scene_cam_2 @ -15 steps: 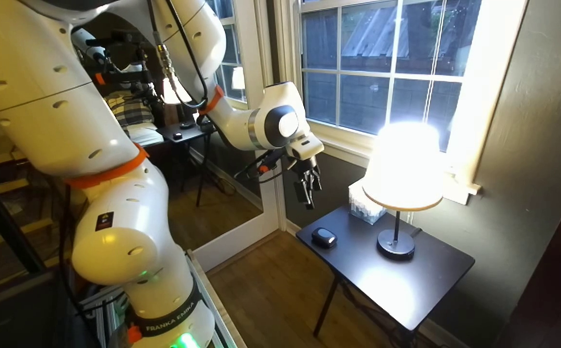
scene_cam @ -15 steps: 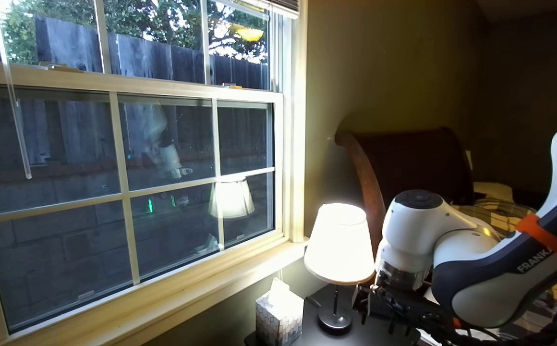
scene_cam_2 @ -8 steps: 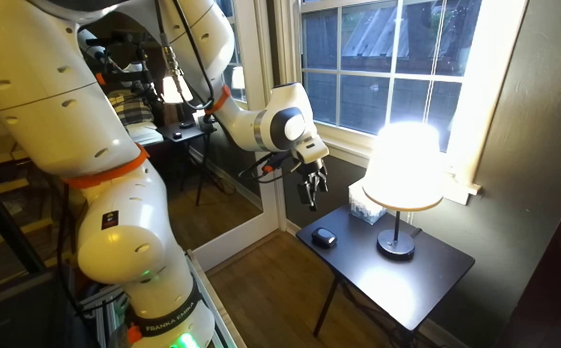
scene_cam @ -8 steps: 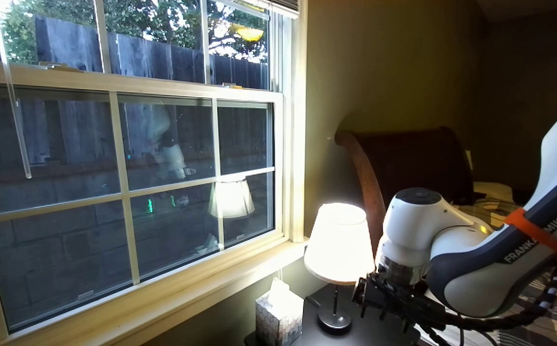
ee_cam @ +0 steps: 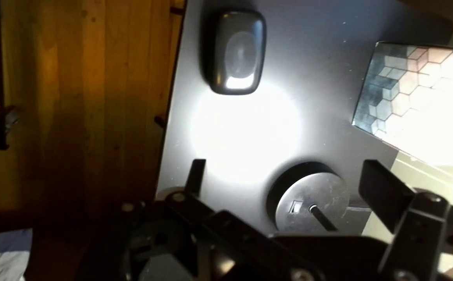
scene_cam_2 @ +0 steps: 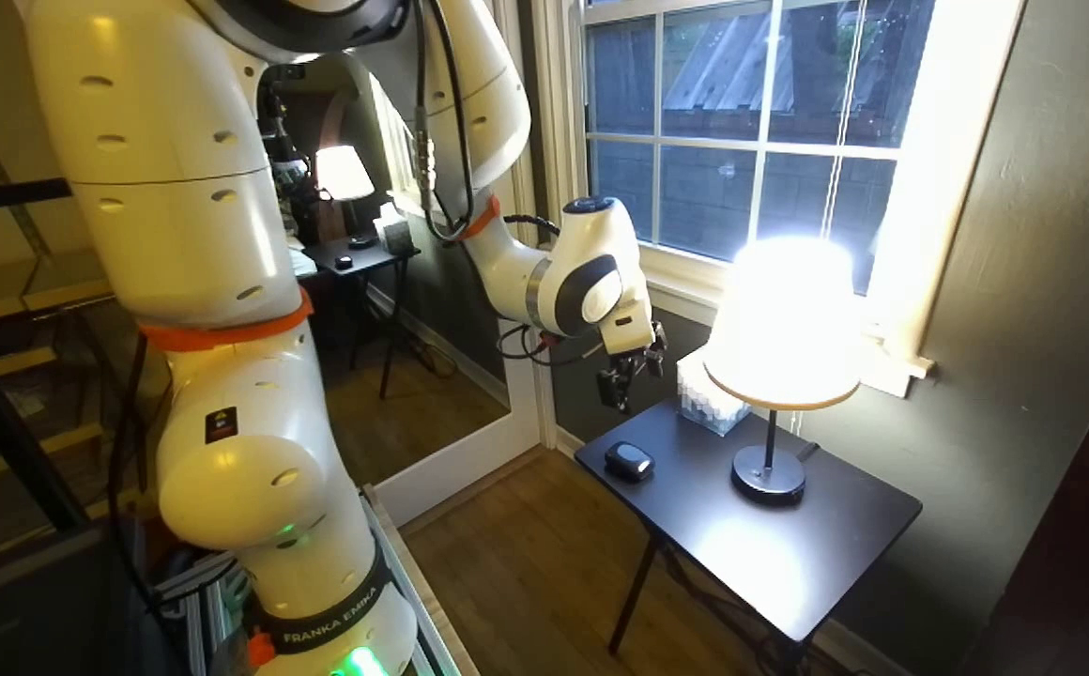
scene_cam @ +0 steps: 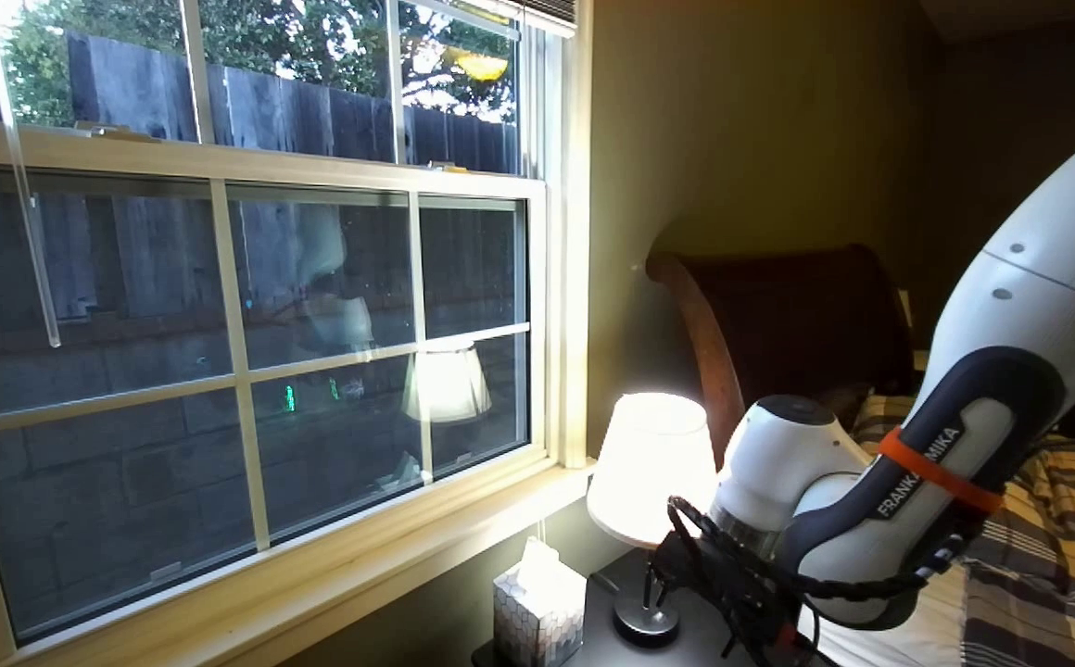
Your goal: Put the black object on the window seal
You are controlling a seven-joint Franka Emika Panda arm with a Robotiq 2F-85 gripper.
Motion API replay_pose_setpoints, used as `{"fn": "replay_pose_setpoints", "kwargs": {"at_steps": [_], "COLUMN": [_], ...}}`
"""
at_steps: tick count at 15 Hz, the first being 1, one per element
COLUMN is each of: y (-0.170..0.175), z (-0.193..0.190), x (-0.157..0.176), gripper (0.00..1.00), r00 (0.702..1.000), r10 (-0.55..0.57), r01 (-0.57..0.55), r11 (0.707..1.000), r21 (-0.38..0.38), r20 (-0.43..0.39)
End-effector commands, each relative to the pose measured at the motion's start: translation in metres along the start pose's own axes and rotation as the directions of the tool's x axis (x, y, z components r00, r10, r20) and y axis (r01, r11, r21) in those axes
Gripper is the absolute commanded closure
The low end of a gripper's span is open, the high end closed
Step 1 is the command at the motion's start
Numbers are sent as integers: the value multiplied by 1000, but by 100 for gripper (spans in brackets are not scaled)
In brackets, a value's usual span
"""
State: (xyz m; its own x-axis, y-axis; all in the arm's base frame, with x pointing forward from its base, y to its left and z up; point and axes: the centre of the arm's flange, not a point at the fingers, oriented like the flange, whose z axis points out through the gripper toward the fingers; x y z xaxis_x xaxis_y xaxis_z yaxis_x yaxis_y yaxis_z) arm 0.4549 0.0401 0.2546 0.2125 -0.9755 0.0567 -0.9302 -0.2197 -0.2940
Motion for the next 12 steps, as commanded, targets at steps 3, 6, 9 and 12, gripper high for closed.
{"fn": "replay_pose_setpoints", "kwargs": {"at_steps": [3,6,9,12], "y": [-16,-23,-23,-17], "z": [63,86,98,107], "x": [-18,-38,-29,-23], "gripper": [0,0,0,0], "r00": [983,962,952,942], "r10": [64,93,136,154], "r01": [-73,-96,-117,-98], "r11": [996,995,989,976], "r21": [43,-2,-86,-195], "r20": [172,256,273,298]}}
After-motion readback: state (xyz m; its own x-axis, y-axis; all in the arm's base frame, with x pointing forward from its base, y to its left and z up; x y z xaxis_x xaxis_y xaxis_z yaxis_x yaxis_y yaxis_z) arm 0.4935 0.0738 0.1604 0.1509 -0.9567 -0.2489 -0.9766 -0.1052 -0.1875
